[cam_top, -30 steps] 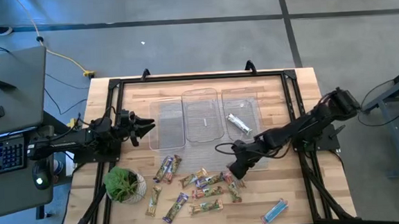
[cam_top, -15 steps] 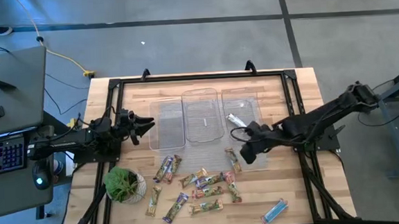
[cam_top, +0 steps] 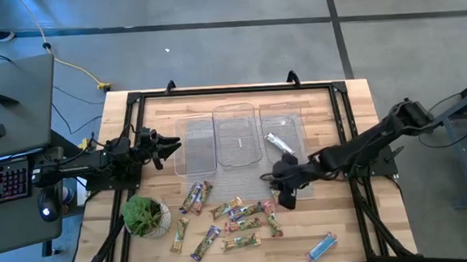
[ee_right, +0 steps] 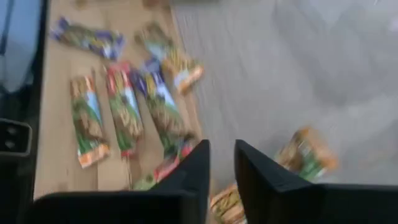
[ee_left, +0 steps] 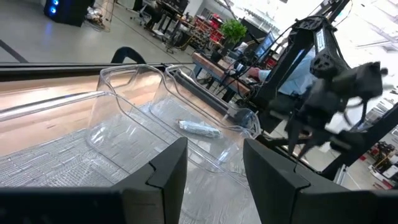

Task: Pick and place Granola Bars by type
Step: Put the orange granola bar into the right transparent bin

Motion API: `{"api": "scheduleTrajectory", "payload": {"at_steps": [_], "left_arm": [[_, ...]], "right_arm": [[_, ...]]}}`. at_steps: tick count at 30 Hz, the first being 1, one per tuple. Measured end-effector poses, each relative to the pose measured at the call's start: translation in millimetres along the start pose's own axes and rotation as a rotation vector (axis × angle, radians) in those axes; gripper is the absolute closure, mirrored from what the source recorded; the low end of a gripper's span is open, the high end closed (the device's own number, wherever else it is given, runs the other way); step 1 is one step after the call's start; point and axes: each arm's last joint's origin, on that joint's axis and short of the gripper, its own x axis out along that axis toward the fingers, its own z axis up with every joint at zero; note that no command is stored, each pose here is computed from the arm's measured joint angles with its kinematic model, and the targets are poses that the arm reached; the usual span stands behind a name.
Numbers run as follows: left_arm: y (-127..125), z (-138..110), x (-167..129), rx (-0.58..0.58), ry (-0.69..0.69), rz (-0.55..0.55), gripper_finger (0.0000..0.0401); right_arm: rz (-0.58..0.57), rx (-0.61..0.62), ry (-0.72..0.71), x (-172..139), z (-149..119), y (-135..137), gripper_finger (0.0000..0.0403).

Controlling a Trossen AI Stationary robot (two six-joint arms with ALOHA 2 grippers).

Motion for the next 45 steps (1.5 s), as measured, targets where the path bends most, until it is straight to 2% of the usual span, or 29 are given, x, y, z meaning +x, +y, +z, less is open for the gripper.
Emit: {"api": "scheduleTrajectory", "payload": {"at_steps": [8, 16, 22, 27, 30, 40, 45], "left_arm": [[0.0, 0.0, 0.0, 0.0, 0.0, 0.0, 0.0252], [0.0, 0.0, 0.0, 0.0, 0.0, -0.001, 0.0252], [-0.4, -0.2, 0.0, 0.0, 0.008, -0.012, 0.0252], [-0.3, -0.2, 0.0, 0.0, 0.007, -0.012, 0.0252], [-0.3, -0.2, 0.0, 0.0, 0.007, -0.012, 0.0252], [-0.1, 0.1, 0.0, -0.003, 0.0, -0.001, 0.0252], [0.3, 0.5, 0.0, -0.004, -0.011, 0.012, 0.0252]], "right_arm": [[-0.039, 0.188, 0.188, 38.4, -29.3, 5.6, 0.0241], [-0.169, 0.349, 0.152, 54.5, -33.5, -3.6, 0.0186], [-0.199, 0.372, 0.13, 55.6, -32.5, -6.4, 0.0181], [-0.115, 0.397, 0.21, 52.1, -27.6, -9.0, 0.0182], [-0.111, 0.435, 0.232, 49.0, -25.4, -12.7, 0.0187], [-0.136, 0.412, 0.292, 41.8, -28.5, -16.0, 0.0204], [-0.267, 0.372, 0.279, 39.1, -33.5, -23.4, 0.0209]]}}
